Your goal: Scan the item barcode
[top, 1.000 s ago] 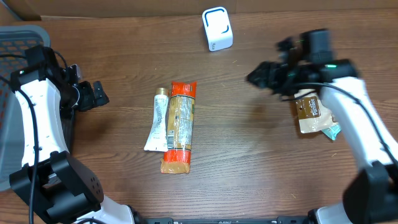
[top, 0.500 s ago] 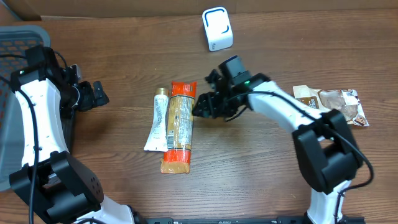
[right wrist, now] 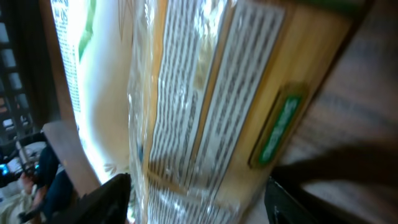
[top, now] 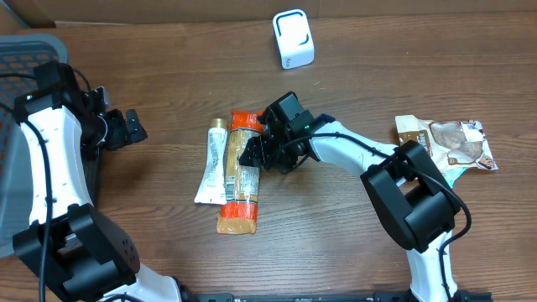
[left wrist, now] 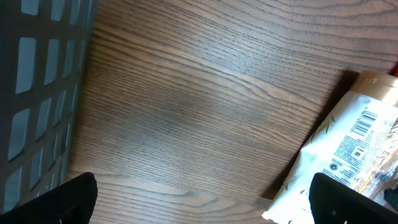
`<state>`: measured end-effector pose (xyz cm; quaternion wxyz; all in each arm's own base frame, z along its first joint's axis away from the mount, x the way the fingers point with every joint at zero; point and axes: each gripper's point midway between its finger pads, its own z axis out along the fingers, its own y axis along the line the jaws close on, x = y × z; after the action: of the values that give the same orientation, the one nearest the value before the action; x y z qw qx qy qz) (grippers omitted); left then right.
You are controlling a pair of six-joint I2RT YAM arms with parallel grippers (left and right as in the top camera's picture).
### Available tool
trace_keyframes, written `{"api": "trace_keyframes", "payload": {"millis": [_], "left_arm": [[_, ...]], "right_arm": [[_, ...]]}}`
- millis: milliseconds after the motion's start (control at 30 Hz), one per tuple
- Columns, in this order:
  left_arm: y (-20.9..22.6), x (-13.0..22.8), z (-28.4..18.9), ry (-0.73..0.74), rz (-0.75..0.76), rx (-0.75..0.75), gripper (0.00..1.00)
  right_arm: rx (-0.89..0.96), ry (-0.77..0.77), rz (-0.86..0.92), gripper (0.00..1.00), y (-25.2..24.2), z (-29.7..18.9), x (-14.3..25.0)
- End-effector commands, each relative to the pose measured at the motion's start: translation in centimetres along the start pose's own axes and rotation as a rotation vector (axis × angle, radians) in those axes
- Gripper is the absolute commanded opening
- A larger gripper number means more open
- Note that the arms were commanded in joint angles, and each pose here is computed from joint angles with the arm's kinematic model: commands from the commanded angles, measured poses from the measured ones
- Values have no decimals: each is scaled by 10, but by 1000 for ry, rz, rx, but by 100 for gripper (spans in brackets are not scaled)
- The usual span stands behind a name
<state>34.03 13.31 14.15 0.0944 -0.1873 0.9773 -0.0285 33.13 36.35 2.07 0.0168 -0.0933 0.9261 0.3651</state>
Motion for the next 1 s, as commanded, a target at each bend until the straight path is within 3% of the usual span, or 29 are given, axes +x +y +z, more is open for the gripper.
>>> {"api": "trace_keyframes", "payload": {"millis": [0,100,267,467,600,833,967], "left_arm": [[2,-3,-1,-6,-22,2,100],[2,-3,-1,-6,-22,2,99],[2,-3,-1,-6,-22,2,99],[2,-3,-1,-6,-22,2,100],[2,-3,-1,-6,-22,2,100],[2,-3,-1,-6,-22,2,100],[2,-3,-1,-6,-22,2,100]], "right_arm": [[88,-20,16,67,-23,24,-2],[85,-7,-4,60,-25,45,5],[96,24,39,22,-30,61,17],[50,7,6,19,-15,47,7],[77,-41,-73,16,-1,9,-10],[483,-163,-182,9,3,-95,-27],[698,-95,-214,7,-12,-125,-6]]}}
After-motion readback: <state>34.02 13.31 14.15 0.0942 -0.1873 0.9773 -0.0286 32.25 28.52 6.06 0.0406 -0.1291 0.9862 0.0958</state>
